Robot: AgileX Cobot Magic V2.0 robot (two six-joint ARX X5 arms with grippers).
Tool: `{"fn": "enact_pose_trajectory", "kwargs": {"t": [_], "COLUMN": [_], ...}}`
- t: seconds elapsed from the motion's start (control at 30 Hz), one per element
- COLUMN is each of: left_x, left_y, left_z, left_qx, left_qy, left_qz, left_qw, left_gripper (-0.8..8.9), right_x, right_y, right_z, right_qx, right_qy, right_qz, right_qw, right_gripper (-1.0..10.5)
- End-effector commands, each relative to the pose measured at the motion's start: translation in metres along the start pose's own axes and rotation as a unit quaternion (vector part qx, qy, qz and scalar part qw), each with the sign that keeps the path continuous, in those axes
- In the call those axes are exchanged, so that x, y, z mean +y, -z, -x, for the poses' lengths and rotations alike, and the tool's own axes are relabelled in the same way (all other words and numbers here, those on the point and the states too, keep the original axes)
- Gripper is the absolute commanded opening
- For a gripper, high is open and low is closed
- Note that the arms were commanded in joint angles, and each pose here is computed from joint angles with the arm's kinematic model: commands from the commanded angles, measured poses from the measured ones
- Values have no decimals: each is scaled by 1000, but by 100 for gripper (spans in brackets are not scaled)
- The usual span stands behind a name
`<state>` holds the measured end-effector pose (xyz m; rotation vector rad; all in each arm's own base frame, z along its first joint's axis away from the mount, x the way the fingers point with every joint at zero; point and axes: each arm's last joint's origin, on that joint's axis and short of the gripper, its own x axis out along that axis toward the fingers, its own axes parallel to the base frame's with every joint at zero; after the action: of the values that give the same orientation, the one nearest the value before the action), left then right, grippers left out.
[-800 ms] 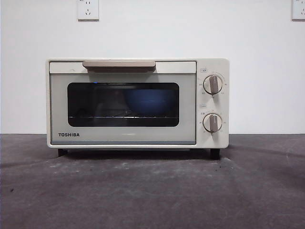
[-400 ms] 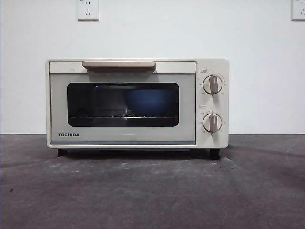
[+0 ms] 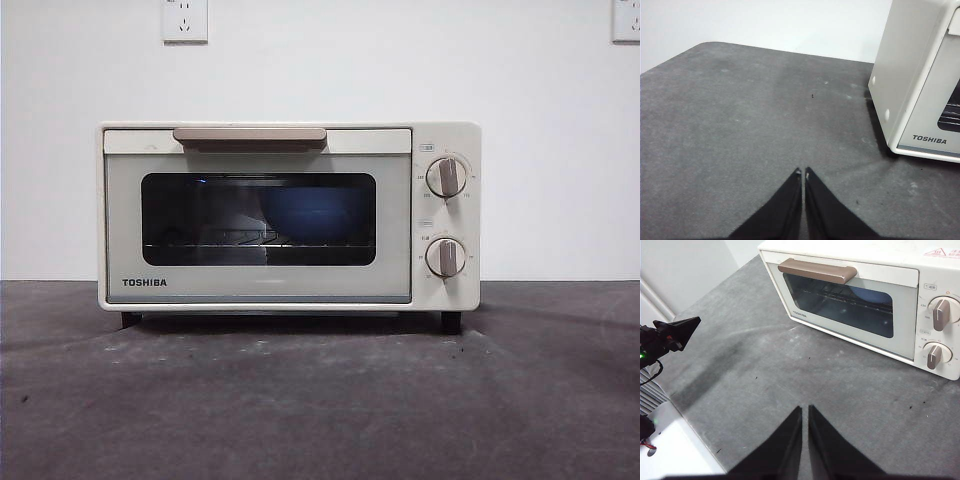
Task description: Place pumpkin in the steamer
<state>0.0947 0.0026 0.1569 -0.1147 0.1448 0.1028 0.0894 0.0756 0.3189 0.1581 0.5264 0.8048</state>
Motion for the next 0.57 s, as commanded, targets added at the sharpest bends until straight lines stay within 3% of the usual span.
{"fn": "enact_pose_trajectory", "kwargs": {"t": [0.03,0.4,0.57], "left_x": [1,1,1], "left_y": [7,7,7], "left_z": [-2,-2,-2], "left_qx": [12,12,12], "left_qy": [-2,-2,-2], "left_qz": [-4,-4,-4], "left_qw": [1000,1000,1000], "left_gripper": [16,16,16], "right_x": [1,1,-8], "right_y": [-1,-2,-5], "right_z": [0,0,11], "right_qx": [-4,-7,-66], "right_qy": [-4,-4,35], "right_qz": [8,9,4], "right_qw": [1000,1000,997], "right_gripper": [18,18,18]}}
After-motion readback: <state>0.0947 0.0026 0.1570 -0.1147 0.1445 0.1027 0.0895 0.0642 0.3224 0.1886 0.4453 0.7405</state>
